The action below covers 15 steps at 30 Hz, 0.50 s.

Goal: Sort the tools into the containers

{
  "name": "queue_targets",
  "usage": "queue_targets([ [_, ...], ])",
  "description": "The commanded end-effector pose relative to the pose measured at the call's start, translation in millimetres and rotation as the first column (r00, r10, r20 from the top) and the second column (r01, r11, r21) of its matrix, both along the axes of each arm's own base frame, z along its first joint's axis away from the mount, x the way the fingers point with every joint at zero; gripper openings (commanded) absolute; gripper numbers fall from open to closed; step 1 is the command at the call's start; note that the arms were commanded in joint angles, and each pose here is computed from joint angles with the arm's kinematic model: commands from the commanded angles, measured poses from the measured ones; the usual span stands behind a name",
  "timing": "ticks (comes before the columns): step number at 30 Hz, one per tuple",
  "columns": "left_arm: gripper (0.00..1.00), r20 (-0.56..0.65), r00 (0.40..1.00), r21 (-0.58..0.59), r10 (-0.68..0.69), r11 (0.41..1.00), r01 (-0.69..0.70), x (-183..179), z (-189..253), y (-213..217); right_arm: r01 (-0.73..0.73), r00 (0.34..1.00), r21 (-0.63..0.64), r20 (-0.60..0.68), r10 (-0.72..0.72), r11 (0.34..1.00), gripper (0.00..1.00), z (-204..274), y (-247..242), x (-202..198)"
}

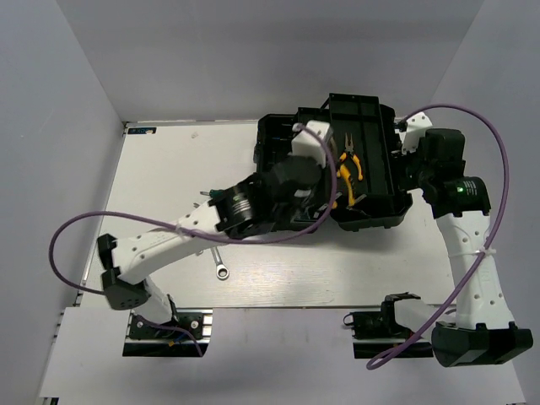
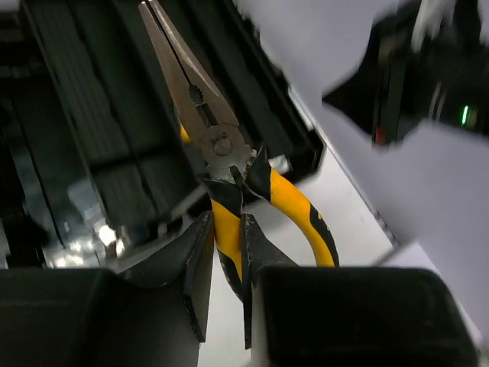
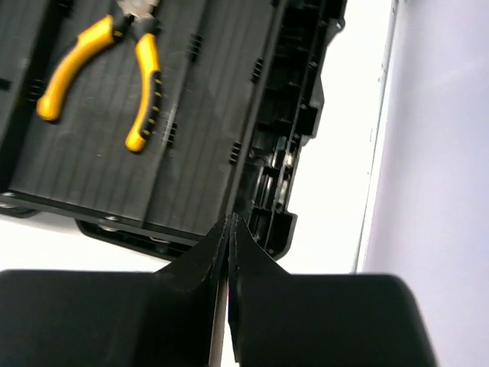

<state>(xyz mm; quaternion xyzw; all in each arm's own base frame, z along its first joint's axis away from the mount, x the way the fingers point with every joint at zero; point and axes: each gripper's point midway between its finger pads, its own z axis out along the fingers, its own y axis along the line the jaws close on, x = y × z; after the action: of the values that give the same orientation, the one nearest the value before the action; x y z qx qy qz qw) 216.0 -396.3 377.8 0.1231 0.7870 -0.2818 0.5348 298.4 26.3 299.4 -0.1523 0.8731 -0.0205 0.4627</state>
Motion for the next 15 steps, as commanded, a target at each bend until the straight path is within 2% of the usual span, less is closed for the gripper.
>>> queue_targets([
  [1,0.00,0.154,0.988,-0.015,0.022,1.000,-0.020,43,33,-26,0.059,0.997,0.004,0.057,-0.060,0.998,0.04,8,-10,3],
  [3,0.00,0.187,0.982,-0.048,0.019,0.999,-0.010,61,54,-36,0.070,0.996,0.008,0.047,-0.070,0.998,0.04,2,-13,0],
  [4,0.00,0.185,0.983,-0.026,0.011,1.000,-0.006,71,41,-49,0.072,0.996,0.011,0.050,-0.073,0.997,0.04,2,-14,-1],
  [5,0.00,0.206,0.978,-0.052,0.017,0.999,-0.007,84,53,-51,0.078,0.996,0.016,0.042,-0.079,0.997,0.04,-4,-15,-1],
  [10,0.00,0.237,0.971,-0.073,0.036,0.997,-0.019,133,52,-66,0.096,0.995,0.022,0.035,-0.097,0.995,0.04,-13,-20,-8],
  [15,0.00,0.214,0.977,-0.029,0.011,1.000,-0.005,173,13,-81,0.117,0.993,0.025,0.026,-0.118,0.993,0.04,-21,-25,-10],
])
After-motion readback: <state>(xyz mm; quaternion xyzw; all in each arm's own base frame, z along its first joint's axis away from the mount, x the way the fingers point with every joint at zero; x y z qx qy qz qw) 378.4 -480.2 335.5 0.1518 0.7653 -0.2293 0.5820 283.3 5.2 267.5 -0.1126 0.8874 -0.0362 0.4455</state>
